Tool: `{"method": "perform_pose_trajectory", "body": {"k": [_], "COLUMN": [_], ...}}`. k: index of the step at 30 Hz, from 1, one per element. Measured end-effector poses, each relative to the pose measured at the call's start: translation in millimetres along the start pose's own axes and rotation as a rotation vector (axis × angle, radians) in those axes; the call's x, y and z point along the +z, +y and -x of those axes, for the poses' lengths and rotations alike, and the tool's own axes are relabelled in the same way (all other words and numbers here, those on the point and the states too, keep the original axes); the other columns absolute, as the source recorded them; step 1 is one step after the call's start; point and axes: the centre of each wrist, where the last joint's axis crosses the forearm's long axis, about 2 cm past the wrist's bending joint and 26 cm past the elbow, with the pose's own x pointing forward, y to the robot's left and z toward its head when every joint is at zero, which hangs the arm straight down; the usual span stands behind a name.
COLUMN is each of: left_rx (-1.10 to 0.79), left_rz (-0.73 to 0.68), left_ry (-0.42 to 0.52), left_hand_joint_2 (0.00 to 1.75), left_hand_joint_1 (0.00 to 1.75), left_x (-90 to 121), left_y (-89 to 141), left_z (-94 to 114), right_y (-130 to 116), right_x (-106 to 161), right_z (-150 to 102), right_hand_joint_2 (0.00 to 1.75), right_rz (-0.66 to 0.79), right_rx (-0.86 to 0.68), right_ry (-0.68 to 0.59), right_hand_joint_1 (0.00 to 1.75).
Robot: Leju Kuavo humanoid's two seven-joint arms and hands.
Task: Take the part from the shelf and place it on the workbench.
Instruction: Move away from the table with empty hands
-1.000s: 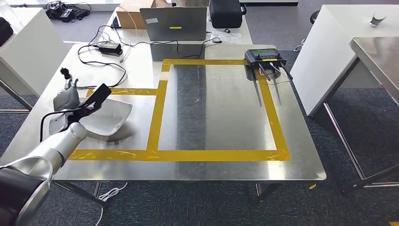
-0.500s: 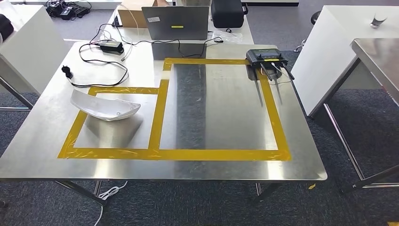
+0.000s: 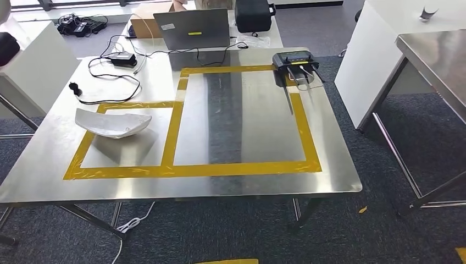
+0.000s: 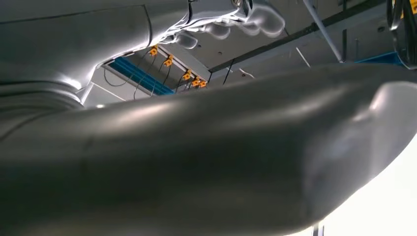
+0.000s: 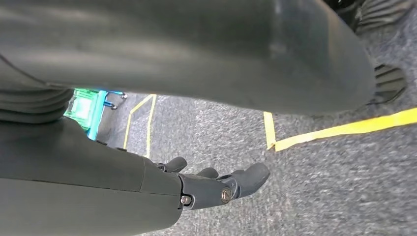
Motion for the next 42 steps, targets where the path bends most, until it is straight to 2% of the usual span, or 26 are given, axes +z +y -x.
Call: {"method": "perform_pose_trajectory", "body": {"k": [4, 10, 16, 21, 25, 27, 28, 30, 32, 35, 38, 40, 42], "left_rx": [-0.027, -0.057, -0.096, -0.107, -0.1, -0.069, -0.055, -0.029, -0.007, 0.006, -0.028, -0.029, -0.009], "left_rz": [-0.052, -0.09, -0.094, -0.07, -0.065, -0.053, -0.03, 0.05, 0.137, 0.232, 0.347, 0.406, 0.47], "left_ry": [-0.002, 0.019, 0.098, 0.187, 0.352, 0.459, 0.508, 0.602, 0.689, 0.79, 0.884, 0.957, 1.054], "left_hand_joint_2": [0.0, 0.0, 0.0, 0.0, 0.0, 0.0, 0.0, 0.0, 0.0, 0.0, 0.0, 0.0, 0.0], "left_hand_joint_1": [0.0, 0.0, 0.0, 0.0, 0.0, 0.0, 0.0, 0.0, 0.0, 0.0, 0.0, 0.0, 0.0], "left_x": [8.6, 22.6, 51.0, 82.9, 123.7, 162.5, 191.2, 264.1, 337.4, 423.6, 493.4, 537.3, 585.9], "left_y": [-3.8, -4.4, -6.3, -8.6, -9.4, -15.3, -22.2, -40.2, -50.6, -54.7, -55.3, -62.2, -72.0], "left_z": [11.5, 39.3, 87.4, 128.2, 168.9, 192.8, 203.5, 216.7, 220.0, 211.7, 197.3, 177.3, 145.4], "right_y": [-0.3, 0.7, 1.5, 2.3, 4.3, 7.2, 8.5, 11.1, 13.1, 15.1, 15.7, 15.9, 15.9], "right_x": [-0.5, -1.1, -2.0, -2.0, -1.9, -2.0, -2.3, -3.0, -3.8, -4.3, -4.7, -4.7, -4.4], "right_z": [2.7, 4.8, 9.1, 8.6, 6.9, 6.0, 6.7, 9.4, 12.3, 14.3, 16.1, 16.0, 14.4], "right_hand_joint_2": [0.0, 0.0, 0.0, 0.0, 0.0, 0.0, 0.0, 0.0, 0.0, 0.0, 0.0, 0.0, 0.0], "right_rz": [0.004, 0.003, 0.0, -0.003, -0.014, -0.023, -0.028, -0.037, -0.045, -0.052, -0.057, -0.06, -0.062], "right_rx": [0.012, 0.013, 0.016, 0.011, -0.012, -0.028, -0.036, -0.054, -0.074, -0.099, -0.122, -0.135, -0.143], "right_ry": [0.007, 0.012, 0.026, 0.029, 0.022, 0.016, 0.015, 0.016, 0.013, 0.012, 0.016, 0.016, 0.011], "right_hand_joint_1": [0.0, 0.0, 0.0, 0.0, 0.0, 0.0, 0.0, 0.0, 0.0, 0.0, 0.0, 0.0, 0.0]}}
